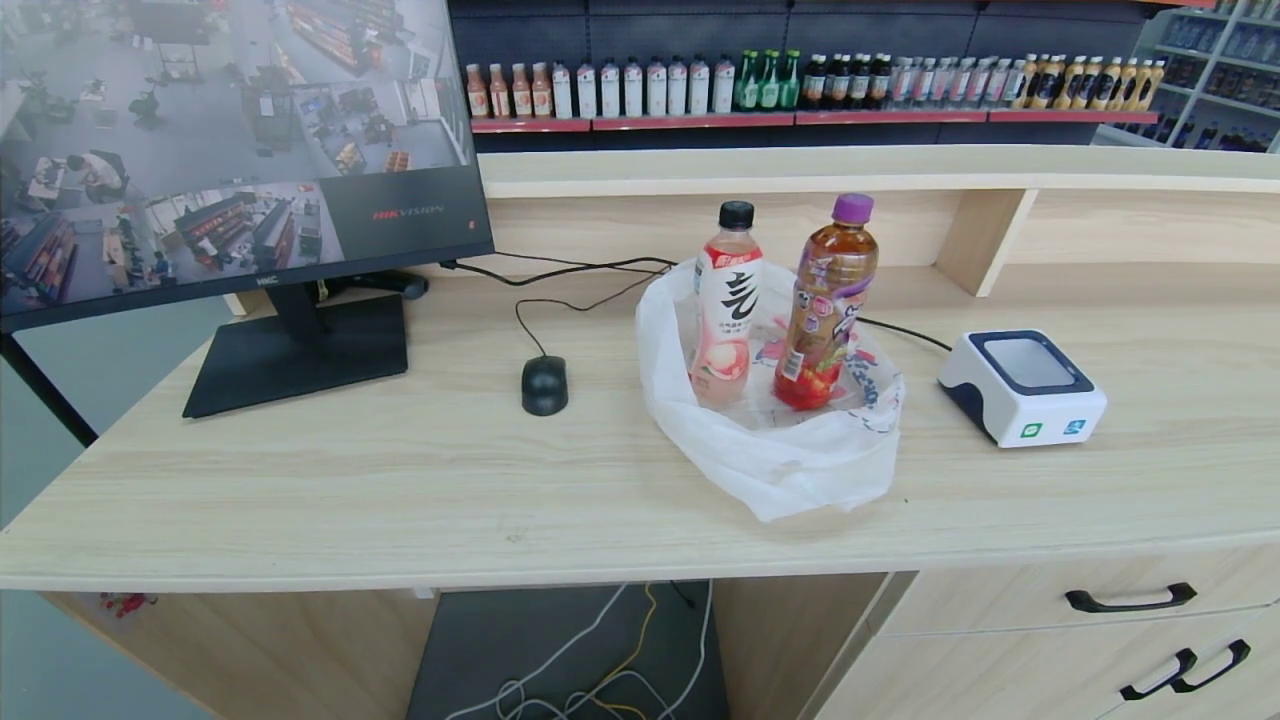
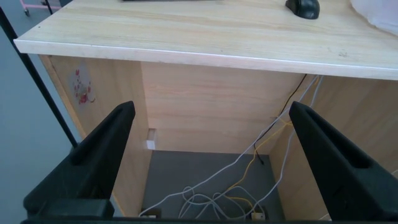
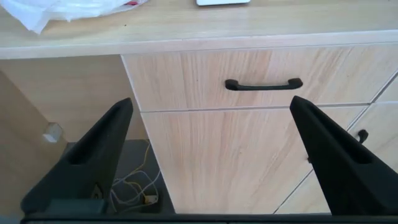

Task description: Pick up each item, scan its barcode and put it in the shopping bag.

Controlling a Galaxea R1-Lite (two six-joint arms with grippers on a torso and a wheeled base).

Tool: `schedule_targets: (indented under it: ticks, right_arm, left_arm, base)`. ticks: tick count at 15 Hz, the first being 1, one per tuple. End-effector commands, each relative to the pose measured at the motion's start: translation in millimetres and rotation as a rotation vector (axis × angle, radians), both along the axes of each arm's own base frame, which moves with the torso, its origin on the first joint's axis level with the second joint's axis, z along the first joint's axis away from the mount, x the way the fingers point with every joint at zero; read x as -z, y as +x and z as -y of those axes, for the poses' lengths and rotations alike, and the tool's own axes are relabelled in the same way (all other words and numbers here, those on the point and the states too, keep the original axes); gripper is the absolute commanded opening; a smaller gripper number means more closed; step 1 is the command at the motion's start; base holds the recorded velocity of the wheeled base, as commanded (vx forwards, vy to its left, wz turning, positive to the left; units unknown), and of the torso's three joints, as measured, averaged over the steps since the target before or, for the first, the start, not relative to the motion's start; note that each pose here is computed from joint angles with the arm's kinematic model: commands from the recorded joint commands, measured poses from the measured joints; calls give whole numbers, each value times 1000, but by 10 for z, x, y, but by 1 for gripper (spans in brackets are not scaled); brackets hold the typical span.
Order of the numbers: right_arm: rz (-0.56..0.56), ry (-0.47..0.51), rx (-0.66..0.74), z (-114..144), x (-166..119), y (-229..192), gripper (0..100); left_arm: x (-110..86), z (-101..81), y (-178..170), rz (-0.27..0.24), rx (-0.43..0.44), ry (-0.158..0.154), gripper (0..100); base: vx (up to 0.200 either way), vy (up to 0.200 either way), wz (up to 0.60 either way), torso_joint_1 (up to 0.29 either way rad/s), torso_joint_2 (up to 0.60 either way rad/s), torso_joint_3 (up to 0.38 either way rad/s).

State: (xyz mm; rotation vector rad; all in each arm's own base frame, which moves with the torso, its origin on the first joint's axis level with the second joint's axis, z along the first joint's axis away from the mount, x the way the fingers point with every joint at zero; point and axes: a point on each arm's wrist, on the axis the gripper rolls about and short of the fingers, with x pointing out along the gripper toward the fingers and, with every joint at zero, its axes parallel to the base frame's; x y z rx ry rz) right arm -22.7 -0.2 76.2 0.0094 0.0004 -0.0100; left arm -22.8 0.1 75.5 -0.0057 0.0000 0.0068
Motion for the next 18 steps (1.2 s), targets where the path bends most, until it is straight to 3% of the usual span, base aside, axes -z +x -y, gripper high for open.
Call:
schedule_targets:
  ticks: [1,4,13,18]
  right_arm:
    - [2,3,1,0,3,-2,100]
    - [0,3,1,0,8,-1,100]
    - [0,-2,1,0,8,-1,100]
    - [0,-2,1,0,8,-1,100]
  left_arm:
    - [0,0,0,0,-1,0,100]
    - [0,0,0,0,-1,1,100]
    - [0,0,0,0,-1,1,100]
    - [0,0,0,0,-1,0,100]
  base:
    - [0,0,0,0,0,0]
    - [-200,0,0,5,2,4]
    - [0,0,0,0,0,0]
    - [0,-200,0,4,0,4]
